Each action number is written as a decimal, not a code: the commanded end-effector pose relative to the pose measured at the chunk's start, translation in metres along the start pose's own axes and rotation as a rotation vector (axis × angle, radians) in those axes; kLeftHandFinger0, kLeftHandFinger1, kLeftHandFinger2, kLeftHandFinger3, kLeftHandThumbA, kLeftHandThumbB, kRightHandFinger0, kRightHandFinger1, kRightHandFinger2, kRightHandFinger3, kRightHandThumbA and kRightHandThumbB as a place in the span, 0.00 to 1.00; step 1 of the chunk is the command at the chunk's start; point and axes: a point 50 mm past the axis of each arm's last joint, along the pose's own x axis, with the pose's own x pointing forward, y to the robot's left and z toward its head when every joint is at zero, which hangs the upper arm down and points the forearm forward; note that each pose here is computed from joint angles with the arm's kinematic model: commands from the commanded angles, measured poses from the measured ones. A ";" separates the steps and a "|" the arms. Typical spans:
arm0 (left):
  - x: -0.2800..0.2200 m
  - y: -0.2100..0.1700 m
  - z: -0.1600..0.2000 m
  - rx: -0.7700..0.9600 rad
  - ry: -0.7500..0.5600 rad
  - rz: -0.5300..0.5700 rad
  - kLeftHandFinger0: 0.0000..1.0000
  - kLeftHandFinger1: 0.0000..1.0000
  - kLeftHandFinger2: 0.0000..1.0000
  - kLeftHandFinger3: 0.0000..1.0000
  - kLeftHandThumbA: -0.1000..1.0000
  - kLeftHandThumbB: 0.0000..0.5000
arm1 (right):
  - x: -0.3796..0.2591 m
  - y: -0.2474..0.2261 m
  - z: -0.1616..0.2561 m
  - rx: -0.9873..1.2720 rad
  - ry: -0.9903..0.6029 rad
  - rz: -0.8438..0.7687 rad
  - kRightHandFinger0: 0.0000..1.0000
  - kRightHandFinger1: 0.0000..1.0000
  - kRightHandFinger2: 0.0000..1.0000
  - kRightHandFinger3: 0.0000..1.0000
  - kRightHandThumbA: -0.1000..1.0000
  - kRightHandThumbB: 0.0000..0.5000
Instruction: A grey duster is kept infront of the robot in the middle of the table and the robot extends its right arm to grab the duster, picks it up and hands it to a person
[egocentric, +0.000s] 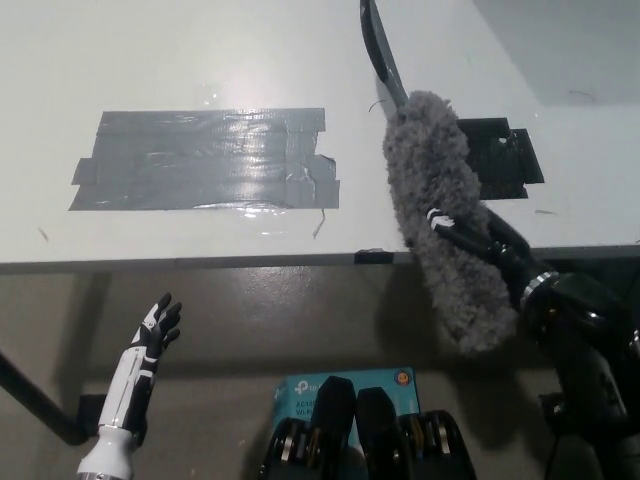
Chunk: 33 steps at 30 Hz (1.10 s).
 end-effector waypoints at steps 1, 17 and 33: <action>0.014 0.012 0.017 0.024 -0.093 -0.023 1.00 1.00 1.00 1.00 1.00 0.66 | -0.015 0.103 0.066 0.591 -0.177 0.309 0.00 0.38 0.83 1.00 0.00 0.19; 0.015 0.013 0.019 0.021 -0.100 -0.023 1.00 1.00 1.00 1.00 1.00 0.63 | -0.010 0.110 0.051 0.696 -0.115 0.251 0.00 0.36 0.78 1.00 0.00 0.16; 0.017 0.014 0.020 0.032 -0.098 -0.021 1.00 1.00 1.00 1.00 1.00 0.66 | -0.014 0.110 0.063 0.707 -0.102 0.253 0.00 0.35 0.79 1.00 0.00 0.18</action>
